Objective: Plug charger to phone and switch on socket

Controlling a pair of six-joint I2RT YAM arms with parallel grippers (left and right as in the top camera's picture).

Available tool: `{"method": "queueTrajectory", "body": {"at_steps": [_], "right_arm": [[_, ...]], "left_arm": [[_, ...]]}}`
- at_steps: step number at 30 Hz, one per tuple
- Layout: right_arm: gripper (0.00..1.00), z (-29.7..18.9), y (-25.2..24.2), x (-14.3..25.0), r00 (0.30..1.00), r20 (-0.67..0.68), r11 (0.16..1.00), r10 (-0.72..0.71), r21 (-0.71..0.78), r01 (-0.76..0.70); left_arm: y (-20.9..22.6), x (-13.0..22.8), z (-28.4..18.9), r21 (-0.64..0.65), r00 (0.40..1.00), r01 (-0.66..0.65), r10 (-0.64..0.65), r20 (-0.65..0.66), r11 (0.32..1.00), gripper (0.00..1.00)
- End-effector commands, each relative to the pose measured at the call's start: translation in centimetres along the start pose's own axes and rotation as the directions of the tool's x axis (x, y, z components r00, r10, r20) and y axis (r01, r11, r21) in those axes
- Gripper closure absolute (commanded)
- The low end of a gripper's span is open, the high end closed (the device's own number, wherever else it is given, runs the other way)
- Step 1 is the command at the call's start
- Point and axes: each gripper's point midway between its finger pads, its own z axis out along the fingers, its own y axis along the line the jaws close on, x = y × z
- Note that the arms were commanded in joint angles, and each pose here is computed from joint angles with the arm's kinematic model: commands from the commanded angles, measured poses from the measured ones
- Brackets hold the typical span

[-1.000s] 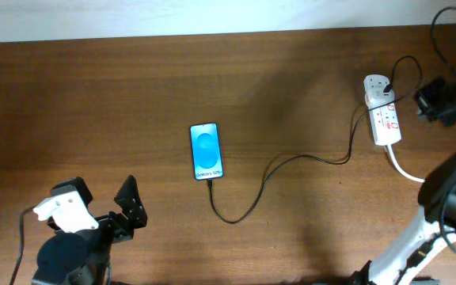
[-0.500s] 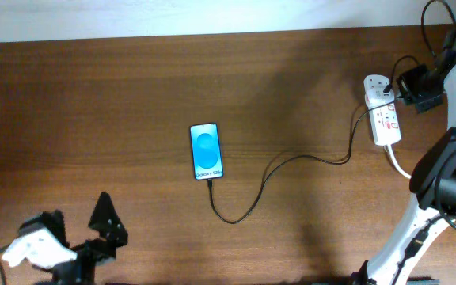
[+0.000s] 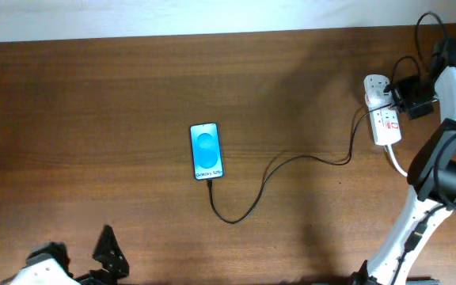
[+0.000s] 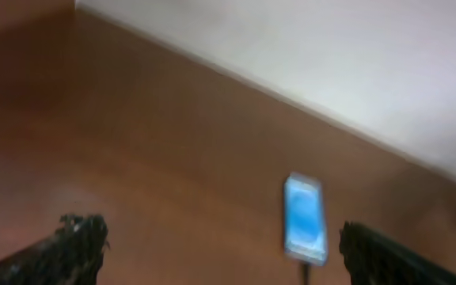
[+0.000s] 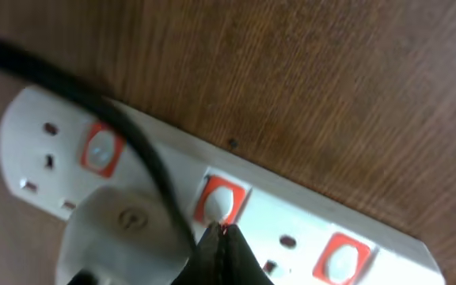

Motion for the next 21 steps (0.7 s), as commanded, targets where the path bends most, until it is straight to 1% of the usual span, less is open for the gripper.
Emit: {"method": "queueTrajectory", "body": {"at_steps": [1,10,12,15,18,21], "right_arm": [[0.96,0.3,0.6,-0.4,1.000,0.018,1.000,-0.004,-0.010,0.004],[0.96,0.6,1.4,-0.2,1.000,0.017,0.999,-0.008,-0.032,0.008],[0.96,1.6,1.6,0.6,1.000,0.001,1.000,-0.023,-0.019,0.023],[0.96,4.4,1.5,3.0,0.997,-0.056,0.998,-0.053,0.028,0.054],[0.96,4.5,1.8,3.8,0.995,-0.061,0.996,-0.073,0.042,0.076],[0.96,4.4,2.3,4.7,0.992,-0.108,0.997,-0.071,0.007,0.072]], "left_arm": [[1.6,1.5,-0.2,-0.074,0.999,-0.013,0.009,-0.049,0.997,0.01],[1.7,1.6,-0.2,-0.076,0.999,-0.014,0.010,-0.052,0.997,0.01],[1.7,1.6,-0.2,-0.076,0.999,-0.014,0.010,-0.052,0.997,0.01],[1.7,1.6,-0.2,-0.076,0.999,-0.014,0.010,-0.052,0.997,0.01],[1.7,1.6,-0.2,-0.076,0.999,-0.014,0.010,-0.052,0.997,0.01],[1.7,1.6,-0.2,-0.076,0.999,-0.014,0.010,-0.052,0.997,0.01]]}}
